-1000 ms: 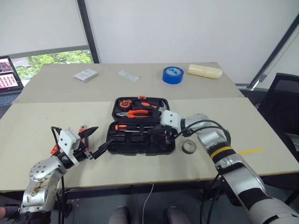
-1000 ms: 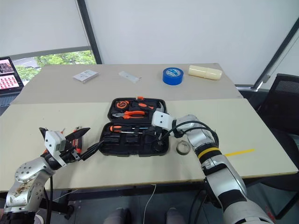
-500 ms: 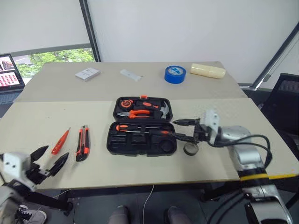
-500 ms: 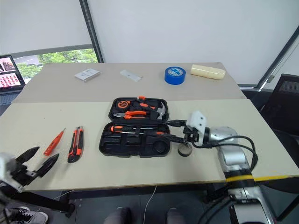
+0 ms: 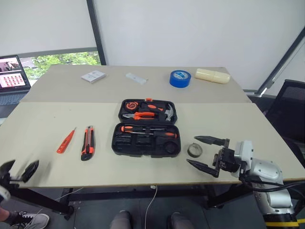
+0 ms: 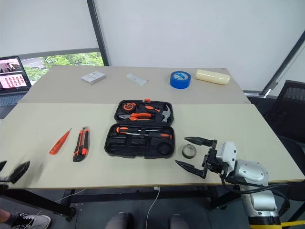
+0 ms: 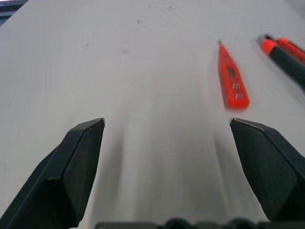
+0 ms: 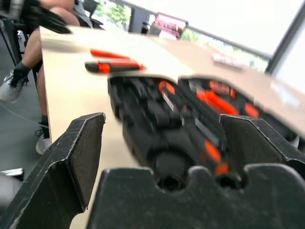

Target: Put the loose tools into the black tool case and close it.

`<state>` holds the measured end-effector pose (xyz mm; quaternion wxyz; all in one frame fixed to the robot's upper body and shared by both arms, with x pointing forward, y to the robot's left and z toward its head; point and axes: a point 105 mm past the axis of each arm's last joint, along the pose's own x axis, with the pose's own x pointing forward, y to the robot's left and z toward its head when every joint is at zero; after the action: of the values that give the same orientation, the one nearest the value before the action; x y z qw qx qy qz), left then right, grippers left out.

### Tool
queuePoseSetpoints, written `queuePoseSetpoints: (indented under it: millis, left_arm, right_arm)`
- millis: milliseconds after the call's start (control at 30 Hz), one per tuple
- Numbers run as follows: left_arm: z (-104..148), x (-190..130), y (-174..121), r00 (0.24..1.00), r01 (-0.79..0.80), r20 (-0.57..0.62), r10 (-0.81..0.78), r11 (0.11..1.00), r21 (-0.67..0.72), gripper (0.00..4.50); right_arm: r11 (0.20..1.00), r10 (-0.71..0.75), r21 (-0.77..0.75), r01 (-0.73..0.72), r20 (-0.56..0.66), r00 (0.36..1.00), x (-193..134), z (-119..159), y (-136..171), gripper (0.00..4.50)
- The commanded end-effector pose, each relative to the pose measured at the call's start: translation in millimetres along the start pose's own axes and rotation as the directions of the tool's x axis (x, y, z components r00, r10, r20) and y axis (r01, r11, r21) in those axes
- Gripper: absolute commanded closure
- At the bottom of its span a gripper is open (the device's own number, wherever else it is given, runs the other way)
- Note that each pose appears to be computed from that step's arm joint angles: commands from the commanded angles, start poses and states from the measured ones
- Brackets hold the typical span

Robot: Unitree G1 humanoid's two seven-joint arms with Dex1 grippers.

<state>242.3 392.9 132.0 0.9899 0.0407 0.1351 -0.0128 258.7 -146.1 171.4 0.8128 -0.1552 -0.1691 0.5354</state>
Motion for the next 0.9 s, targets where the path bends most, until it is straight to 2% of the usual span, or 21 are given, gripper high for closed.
queuePoseSetpoints:
  millis: [33,133,300,433,467,633,667,700,767,800,833,900]
  left_arm:
    - [14.6,25.9,-15.6,0.995,0.040,-0.086,-0.039,0.999,0.007,0.00]
    - [19.3,48.5,-25.8,0.989,0.055,-0.136,-0.052,0.998,0.019,0.00]
    - [6.0,71.3,-26.8,0.976,0.029,-0.217,-0.023,0.999,0.021,0.00]
    - [-12.7,79.5,-35.5,0.950,0.064,-0.306,-0.063,0.998,-0.007,1.02]
    - [-15.6,77.4,-35.1,0.946,0.060,-0.318,-0.061,0.998,-0.012,1.53]
    - [-18.0,64.5,-28.9,0.951,0.063,-0.301,-0.071,0.997,-0.036,3.38]
    - [-16.7,63.7,-27.7,0.954,0.064,-0.292,-0.072,0.997,-0.037,3.56]
    - [1.8,66.6,-28.5,0.976,0.096,-0.194,-0.098,0.995,-0.019,4.00]
    - [36.6,69.3,-33.2,0.988,0.157,-0.018,-0.156,0.987,0.033,4.00]
    - [62.8,69.1,-46.4,0.964,0.240,0.094,-0.247,0.967,0.080,4.00]
    - [84.5,67.4,-66.9,0.917,0.344,0.156,-0.366,0.927,0.151,4.00]
    - [104.8,61.7,-104.3,0.808,0.507,0.154,-0.569,0.804,0.312,4.00]
  right_arm:
    - [0.998,0.028,-0.063,-0.024,0.066,0.997,13.6,29.2,-6.6,0.04]
    - [0.995,0.076,-0.077,-0.070,0.076,0.994,23.9,37.4,-6.2,0.04]
    - [0.986,0.148,-0.086,-0.142,0.073,0.986,35.9,48.0,-6.2,0.04]
    - [0.979,0.184,-0.100,-0.176,0.070,0.980,41.5,56.3,-8.8,0.00]
    - [0.978,0.191,-0.102,-0.184,0.062,0.980,40.9,56.5,-8.3,0.00]
    - [0.977,0.188,-0.106,-0.183,0.038,0.981,34.5,58.5,-9.3,0.00]
    - [0.978,0.187,-0.106,-0.182,0.035,0.982,33.6,58.4,-9.5,0.00]
    - [0.979,0.178,-0.106,-0.175,0.023,0.984,30.2,58.0,-10.7,0.00]
    - [0.982,0.158,-0.106,-0.156,0.010,0.987,24.7,58.1,-13.4,0.00]
    - [0.984,0.144,-0.106,-0.143,-0.001,0.990,20.4,58.6,-15.8,0.00]
    - [0.988,0.118,-0.102,-0.119,-0.010,0.993,14.7,59.7,-20.4,0.00]
    - [0.992,0.078,-0.093,-0.081,-0.033,0.996,4.1,60.8,-28.3,0.00]
